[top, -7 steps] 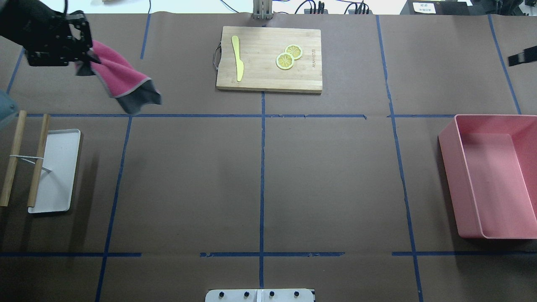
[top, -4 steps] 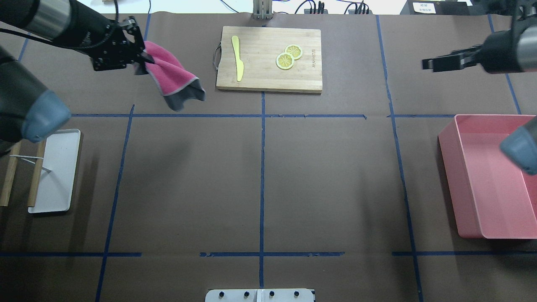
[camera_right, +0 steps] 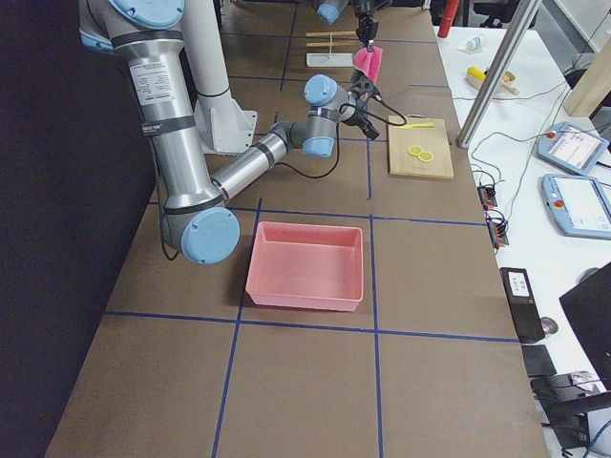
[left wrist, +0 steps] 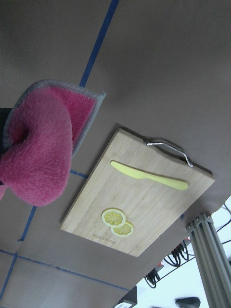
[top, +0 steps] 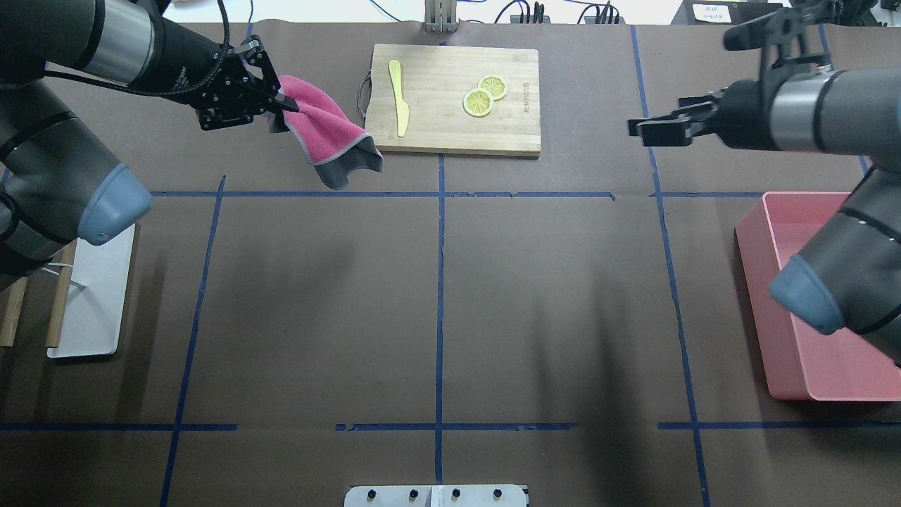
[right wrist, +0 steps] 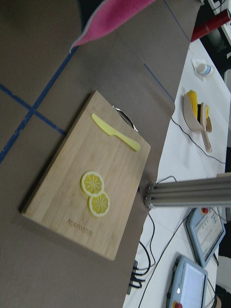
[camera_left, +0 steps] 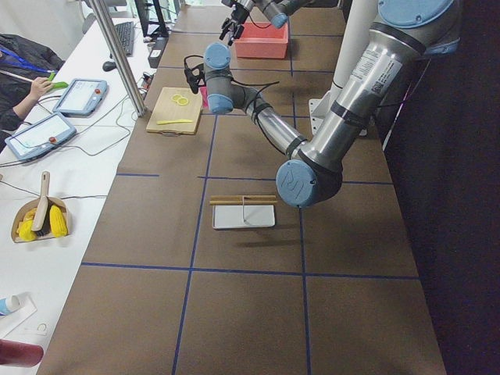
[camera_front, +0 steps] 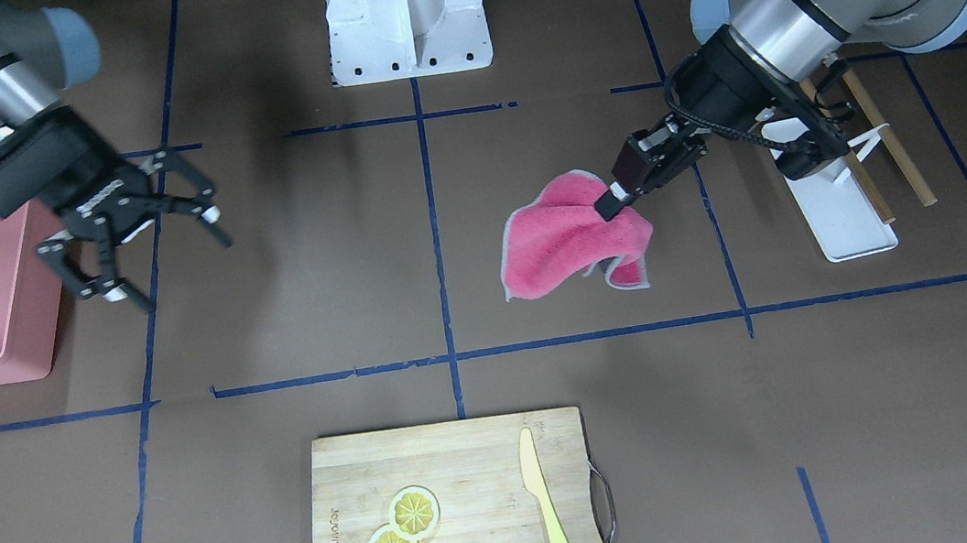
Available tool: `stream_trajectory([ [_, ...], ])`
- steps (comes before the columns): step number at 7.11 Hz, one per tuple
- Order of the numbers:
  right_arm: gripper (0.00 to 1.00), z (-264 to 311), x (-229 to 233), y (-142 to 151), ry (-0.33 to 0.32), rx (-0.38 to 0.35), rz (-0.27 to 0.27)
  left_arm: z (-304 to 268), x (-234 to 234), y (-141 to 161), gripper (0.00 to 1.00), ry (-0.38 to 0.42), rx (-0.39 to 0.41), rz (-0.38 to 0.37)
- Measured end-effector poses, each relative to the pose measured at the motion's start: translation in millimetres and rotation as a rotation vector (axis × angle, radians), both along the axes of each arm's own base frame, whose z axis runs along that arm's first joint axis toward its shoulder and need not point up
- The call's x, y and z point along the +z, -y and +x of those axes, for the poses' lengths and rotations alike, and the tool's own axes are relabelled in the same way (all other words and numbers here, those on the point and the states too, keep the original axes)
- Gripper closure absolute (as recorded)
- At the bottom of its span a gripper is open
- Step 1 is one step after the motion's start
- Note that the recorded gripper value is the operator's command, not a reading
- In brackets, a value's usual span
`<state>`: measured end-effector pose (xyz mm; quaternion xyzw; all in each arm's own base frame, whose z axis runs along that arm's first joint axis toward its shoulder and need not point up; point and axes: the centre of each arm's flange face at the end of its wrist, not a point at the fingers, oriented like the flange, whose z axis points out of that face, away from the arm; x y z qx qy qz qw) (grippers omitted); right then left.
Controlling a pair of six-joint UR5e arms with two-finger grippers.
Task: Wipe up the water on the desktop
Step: 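Lift the pink cloth with the left gripper while the right arm reaches in, then grasp the hanging pink cloth with the right gripper beside the left gripper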
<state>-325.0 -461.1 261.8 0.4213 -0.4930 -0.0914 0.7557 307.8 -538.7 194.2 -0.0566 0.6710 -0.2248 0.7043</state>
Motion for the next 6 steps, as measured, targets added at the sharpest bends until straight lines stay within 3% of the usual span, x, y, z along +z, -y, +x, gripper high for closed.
stream_trajectory([
  [3,0.01,-97,-29,-68,-0.077,0.039,0.149,45,-15,-24,0.98,-0.020,0.077,0.004],
  [6,0.01,-131,-49,-99,-0.089,0.016,0.177,79,-43,-39,0.97,-0.043,0.133,0.030],
])
